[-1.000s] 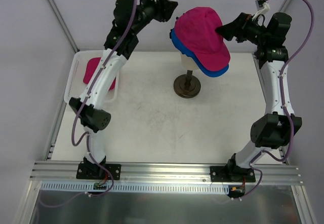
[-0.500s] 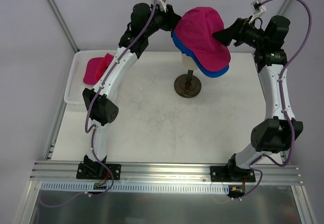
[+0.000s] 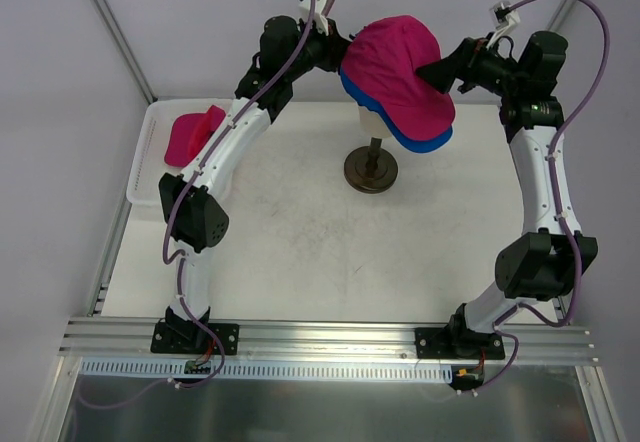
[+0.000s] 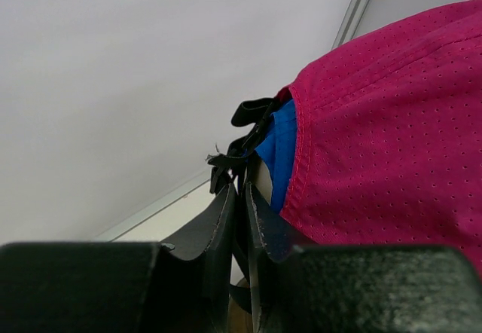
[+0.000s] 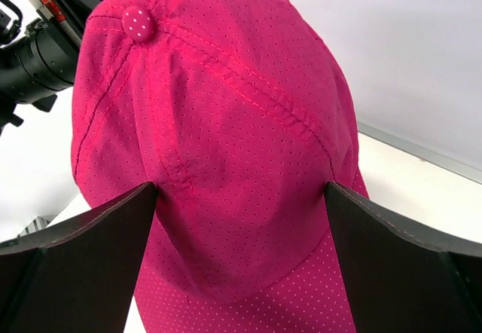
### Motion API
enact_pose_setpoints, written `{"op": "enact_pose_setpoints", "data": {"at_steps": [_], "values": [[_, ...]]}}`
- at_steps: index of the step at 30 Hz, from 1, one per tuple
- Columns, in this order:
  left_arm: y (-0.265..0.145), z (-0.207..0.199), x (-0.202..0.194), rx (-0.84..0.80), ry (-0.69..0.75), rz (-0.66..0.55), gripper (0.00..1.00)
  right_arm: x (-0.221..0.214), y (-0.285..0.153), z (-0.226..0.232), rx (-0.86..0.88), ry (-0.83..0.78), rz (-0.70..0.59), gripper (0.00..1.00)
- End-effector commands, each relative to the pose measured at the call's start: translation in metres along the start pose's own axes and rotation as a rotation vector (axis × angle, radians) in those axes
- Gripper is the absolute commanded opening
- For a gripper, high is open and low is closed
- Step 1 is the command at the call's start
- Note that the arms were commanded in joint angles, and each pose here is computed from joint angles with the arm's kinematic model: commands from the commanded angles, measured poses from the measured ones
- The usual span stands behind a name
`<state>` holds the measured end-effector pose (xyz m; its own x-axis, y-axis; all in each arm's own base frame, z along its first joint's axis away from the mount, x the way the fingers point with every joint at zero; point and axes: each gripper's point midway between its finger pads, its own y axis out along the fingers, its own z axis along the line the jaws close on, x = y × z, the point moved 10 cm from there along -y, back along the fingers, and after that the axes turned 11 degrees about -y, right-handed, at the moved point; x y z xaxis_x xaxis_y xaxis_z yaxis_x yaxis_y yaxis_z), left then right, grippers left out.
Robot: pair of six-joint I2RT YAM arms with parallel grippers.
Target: Stack the hats
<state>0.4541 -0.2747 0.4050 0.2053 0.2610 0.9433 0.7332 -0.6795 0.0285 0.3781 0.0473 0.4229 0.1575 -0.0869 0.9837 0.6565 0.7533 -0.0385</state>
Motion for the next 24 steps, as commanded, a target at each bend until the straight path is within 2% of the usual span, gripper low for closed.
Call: {"op": "enact_pose_setpoints", "data": {"at_steps": [1, 8, 16, 20, 24], "values": [[-0.005, -0.005, -0.025, -0.028, -0.015, 0.119, 0.1, 0.005, 0.002, 0.005, 0.045, -0.037, 0.0, 0.99], [-0.004, 0.003, -0.044, -0.007, -0.035, 0.177, 0.07, -0.01, 0.004, -0.003, 0.038, -0.037, 0.048, 0.99], [-0.008, 0.005, -0.056, 0.003, -0.04, 0.222, 0.06, -0.057, -0.006, 0.001, 0.042, -0.004, 0.137, 1.0], [-0.007, 0.0, -0.038, -0.014, -0.007, 0.172, 0.11, -0.049, -0.012, 0.009, 0.052, -0.025, 0.115, 1.0], [-0.005, -0.006, -0.017, -0.033, 0.028, 0.114, 0.13, -0.021, -0.017, 0.02, 0.04, -0.055, 0.048, 0.99]]}}
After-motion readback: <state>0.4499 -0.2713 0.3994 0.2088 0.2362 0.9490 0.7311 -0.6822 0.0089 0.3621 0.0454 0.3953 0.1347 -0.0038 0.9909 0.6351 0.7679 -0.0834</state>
